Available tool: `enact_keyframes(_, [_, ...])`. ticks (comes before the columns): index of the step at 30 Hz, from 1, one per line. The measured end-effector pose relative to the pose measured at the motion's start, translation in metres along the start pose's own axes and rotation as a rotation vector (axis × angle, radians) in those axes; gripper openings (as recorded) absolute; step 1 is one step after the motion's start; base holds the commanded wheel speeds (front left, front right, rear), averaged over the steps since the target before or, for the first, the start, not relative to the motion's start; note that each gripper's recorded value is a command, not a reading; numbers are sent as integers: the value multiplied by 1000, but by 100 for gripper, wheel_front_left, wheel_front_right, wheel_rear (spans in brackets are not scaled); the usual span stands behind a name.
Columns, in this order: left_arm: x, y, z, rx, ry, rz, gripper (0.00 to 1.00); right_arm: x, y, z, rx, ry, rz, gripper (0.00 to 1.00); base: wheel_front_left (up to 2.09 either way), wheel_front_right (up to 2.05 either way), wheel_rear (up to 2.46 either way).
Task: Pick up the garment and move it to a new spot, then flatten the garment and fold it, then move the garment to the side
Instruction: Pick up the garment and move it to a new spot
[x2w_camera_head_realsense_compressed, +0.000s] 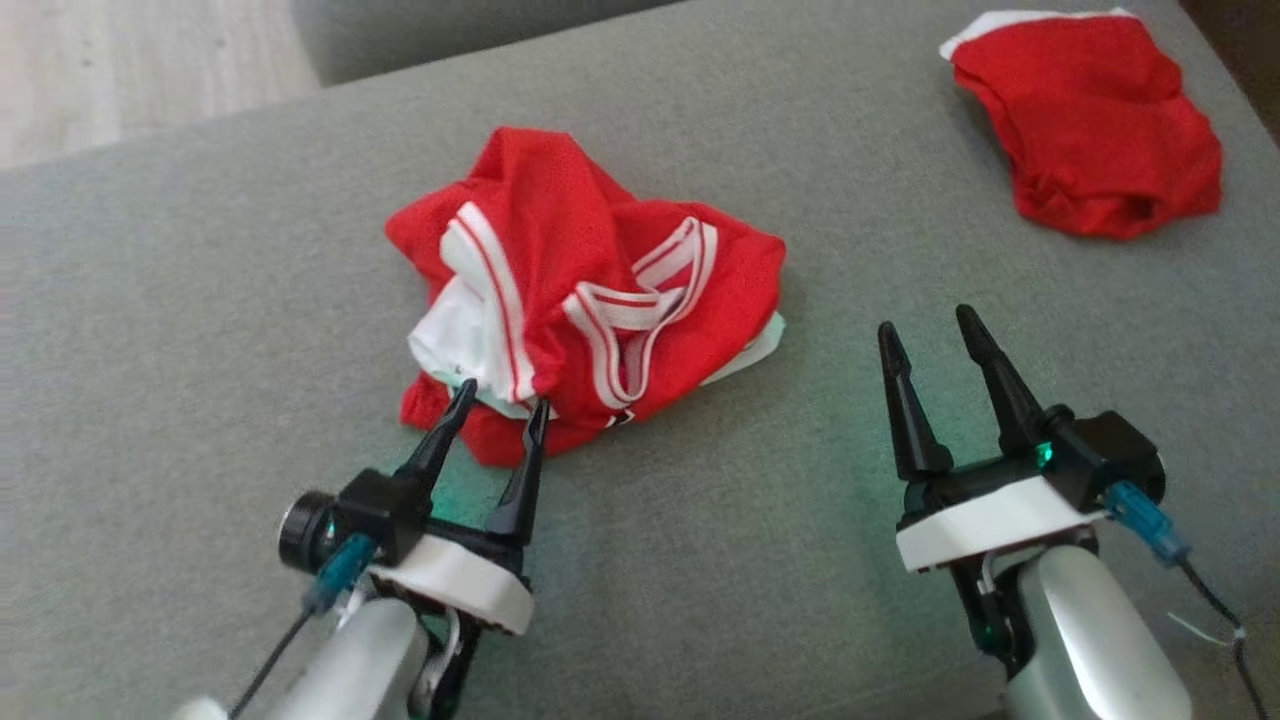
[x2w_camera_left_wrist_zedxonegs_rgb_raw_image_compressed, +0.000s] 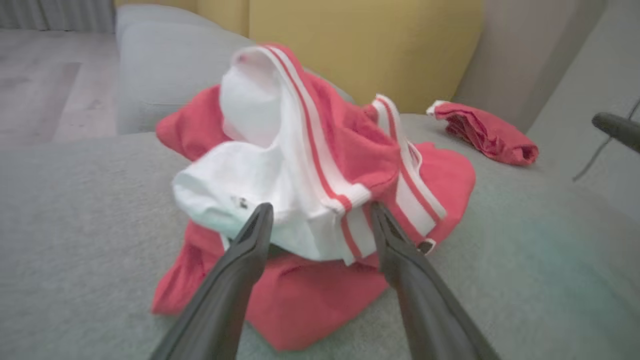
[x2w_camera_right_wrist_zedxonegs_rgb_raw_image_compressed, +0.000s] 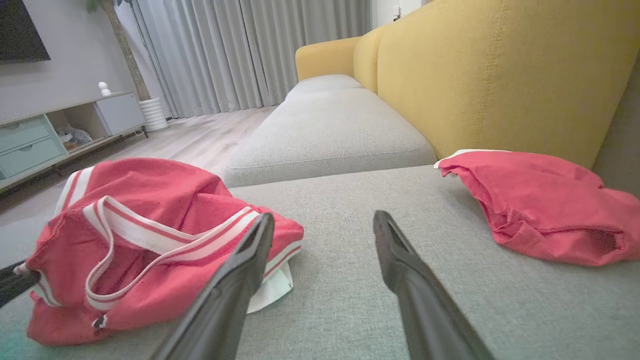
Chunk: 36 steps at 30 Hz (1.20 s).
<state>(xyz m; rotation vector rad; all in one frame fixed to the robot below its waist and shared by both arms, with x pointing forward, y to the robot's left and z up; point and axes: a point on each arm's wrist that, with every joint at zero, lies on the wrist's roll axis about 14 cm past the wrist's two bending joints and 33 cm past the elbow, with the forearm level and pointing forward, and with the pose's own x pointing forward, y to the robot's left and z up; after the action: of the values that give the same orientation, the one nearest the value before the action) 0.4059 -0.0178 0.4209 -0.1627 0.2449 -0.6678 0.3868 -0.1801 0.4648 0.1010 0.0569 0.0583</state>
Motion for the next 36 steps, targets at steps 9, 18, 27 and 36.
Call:
enact_keyframes(9, [-77,31,46,-46,-219,304,100,-20,34,-9,22,24,88,100,0,0,0])
enact_keyframes(18, [-146,50,54,14,-280,475,100,-37,62,-13,37,29,167,100,0,0,0])
enact_keyframes(27, [-161,55,61,30,-309,516,100,-35,72,-9,41,18,198,100,0,0,0])
enact_keyframes(36, [-166,61,61,17,-316,555,100,-34,76,-9,46,18,209,100,0,0,0])
